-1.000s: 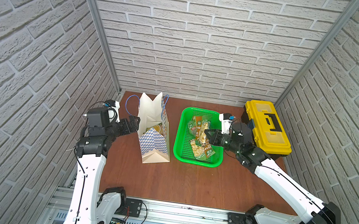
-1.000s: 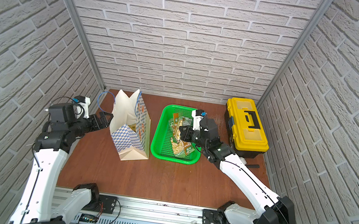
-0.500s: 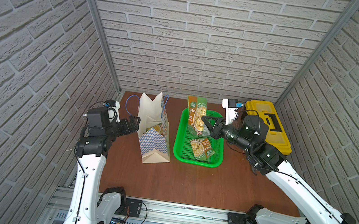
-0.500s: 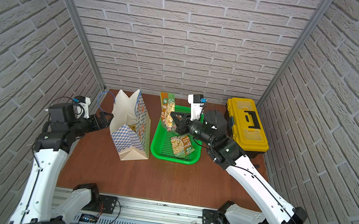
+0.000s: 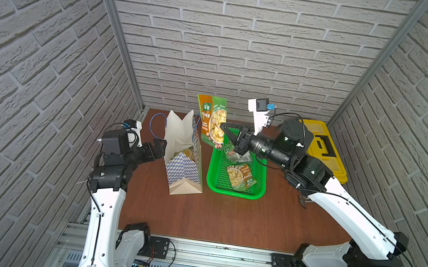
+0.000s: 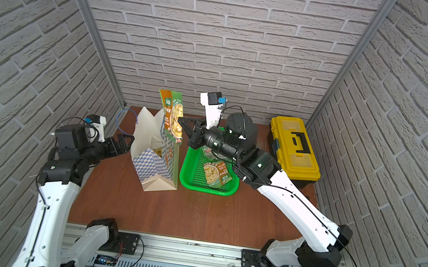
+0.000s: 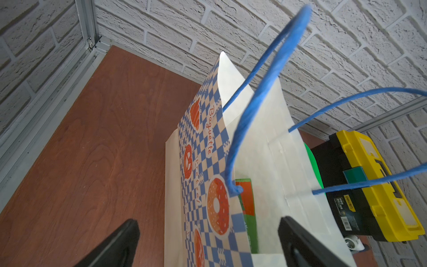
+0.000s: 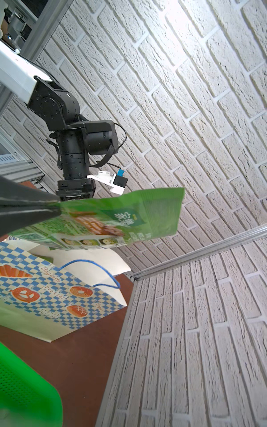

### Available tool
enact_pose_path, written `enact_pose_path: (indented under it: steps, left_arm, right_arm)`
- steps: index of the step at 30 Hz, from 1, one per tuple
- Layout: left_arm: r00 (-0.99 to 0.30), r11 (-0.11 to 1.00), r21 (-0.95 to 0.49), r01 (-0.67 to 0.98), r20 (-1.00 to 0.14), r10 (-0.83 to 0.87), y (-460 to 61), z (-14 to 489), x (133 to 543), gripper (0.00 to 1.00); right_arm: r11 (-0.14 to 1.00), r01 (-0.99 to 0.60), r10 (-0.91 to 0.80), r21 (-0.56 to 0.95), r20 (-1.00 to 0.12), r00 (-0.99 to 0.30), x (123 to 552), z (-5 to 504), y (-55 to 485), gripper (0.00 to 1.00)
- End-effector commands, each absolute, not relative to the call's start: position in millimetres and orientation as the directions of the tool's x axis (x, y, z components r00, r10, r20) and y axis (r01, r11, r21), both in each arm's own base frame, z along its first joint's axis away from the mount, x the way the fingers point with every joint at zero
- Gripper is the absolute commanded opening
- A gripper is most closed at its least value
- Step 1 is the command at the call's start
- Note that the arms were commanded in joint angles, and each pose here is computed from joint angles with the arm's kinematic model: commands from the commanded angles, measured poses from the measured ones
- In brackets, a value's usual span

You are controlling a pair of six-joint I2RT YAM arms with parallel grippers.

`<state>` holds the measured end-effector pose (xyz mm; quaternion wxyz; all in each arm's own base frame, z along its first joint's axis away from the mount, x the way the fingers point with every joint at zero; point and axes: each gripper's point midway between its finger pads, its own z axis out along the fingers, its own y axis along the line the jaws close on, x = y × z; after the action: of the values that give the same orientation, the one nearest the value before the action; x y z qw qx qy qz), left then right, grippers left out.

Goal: Place the condiment packets inside the bag
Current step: Place the condiment packet in the paper bag.

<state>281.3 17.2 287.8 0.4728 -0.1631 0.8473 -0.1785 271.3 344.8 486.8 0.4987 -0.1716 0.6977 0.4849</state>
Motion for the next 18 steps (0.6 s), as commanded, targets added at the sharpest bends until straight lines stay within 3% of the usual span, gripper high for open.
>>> enact_pose_path:
  steps: [1,18]
  left_arm:
    - [-0.459,0.895,-0.434,-0.103,-0.778,-0.429,23.2,293.4,285.5,0.98]
    - [-0.459,0.895,-0.434,-0.108,-0.777,-0.432,24.0,292.5,285.5,0.98]
  right_arm:
    - [0.438,-0.761,0.264,0.479,-0.877,-0.400,267.9,507.8,354.4,0.03]
    - [0.453,-0.759,0.197,0.468,-0.883,-0.427,295.4,485.5,413.9,0.03]
